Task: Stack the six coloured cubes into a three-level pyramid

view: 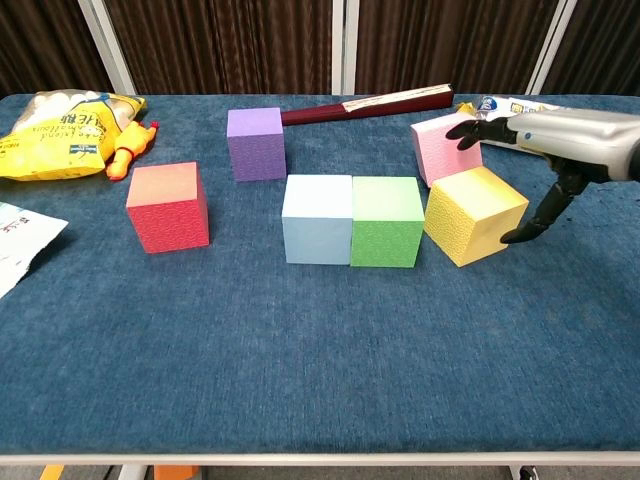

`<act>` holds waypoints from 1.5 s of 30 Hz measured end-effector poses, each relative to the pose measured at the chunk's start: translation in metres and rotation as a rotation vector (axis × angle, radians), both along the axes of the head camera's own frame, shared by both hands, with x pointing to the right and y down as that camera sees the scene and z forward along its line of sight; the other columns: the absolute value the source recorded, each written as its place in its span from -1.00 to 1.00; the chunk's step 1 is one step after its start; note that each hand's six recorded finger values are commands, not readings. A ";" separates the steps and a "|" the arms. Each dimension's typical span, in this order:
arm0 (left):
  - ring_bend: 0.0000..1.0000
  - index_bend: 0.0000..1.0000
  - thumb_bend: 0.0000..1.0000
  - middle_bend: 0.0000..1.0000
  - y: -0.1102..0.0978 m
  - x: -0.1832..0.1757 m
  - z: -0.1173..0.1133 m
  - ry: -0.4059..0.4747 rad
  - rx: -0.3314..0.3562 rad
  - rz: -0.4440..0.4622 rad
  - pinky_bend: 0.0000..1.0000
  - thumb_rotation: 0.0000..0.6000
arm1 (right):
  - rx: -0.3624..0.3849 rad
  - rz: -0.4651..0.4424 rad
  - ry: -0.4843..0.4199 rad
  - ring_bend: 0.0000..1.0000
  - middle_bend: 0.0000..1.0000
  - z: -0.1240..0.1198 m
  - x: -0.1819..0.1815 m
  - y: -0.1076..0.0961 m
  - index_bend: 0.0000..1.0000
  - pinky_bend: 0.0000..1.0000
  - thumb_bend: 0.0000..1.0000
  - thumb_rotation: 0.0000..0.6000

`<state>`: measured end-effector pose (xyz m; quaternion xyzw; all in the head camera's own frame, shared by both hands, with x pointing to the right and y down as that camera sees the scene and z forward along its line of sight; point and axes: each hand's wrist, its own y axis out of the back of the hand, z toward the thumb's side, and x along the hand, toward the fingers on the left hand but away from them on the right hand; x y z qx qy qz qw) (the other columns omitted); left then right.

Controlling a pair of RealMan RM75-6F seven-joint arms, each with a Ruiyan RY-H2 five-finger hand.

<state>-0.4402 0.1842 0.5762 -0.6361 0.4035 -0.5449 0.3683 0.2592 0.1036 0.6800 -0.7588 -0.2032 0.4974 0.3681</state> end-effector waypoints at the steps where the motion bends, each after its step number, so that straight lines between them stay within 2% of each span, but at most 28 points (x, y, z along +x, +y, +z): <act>1: -0.88 -0.67 -1.00 -0.74 0.000 0.000 0.000 0.000 0.000 0.000 -0.84 1.00 | 0.034 -0.026 0.011 -1.00 -0.85 -0.006 0.001 -0.002 -1.00 -1.00 -1.00 1.00; 4: -0.88 -0.67 -1.00 -0.74 0.001 0.001 0.000 0.002 -0.001 0.000 -0.84 1.00 | 0.119 -0.084 0.047 -1.00 -0.85 -0.018 0.004 -0.007 -1.00 -1.00 -1.00 1.00; 8: -0.89 -0.67 -1.00 -0.74 0.002 0.001 -0.001 0.003 0.000 -0.001 -0.84 1.00 | 0.187 -0.122 0.098 -1.00 -0.85 -0.018 0.010 -0.016 -1.00 -1.00 -1.00 1.00; 22: -0.88 -0.67 -1.00 -0.74 0.003 0.001 -0.004 0.012 -0.005 -0.003 -0.84 1.00 | 0.267 -0.173 0.158 -1.00 -0.88 -0.006 0.024 -0.038 -1.00 -1.00 -1.00 1.00; 27: -0.88 -0.67 -1.00 -0.74 0.002 0.002 -0.004 0.011 -0.003 -0.001 -0.84 1.00 | 0.265 -0.205 0.148 -1.00 -0.86 0.005 0.020 -0.035 -1.00 -1.00 -1.00 1.00; 31: -0.88 -0.67 -1.00 -0.74 0.002 0.002 -0.005 0.011 -0.002 0.001 -0.84 1.00 | 0.244 -0.230 0.109 -1.00 -0.82 0.010 0.013 -0.025 -1.00 -1.00 -1.00 1.00; 40: -0.89 -0.67 -1.00 -0.74 0.001 0.003 -0.005 0.012 -0.001 0.005 -0.84 1.00 | 0.204 -0.247 0.066 -1.00 -0.74 0.006 0.011 -0.006 -1.00 -1.00 -1.00 1.00; 45: -0.88 -0.67 -1.00 -0.74 0.001 0.003 -0.005 0.010 -0.001 0.007 -0.84 1.00 | 0.194 -0.250 0.071 -1.00 -0.72 0.005 0.014 -0.001 -0.99 -1.00 -1.00 1.00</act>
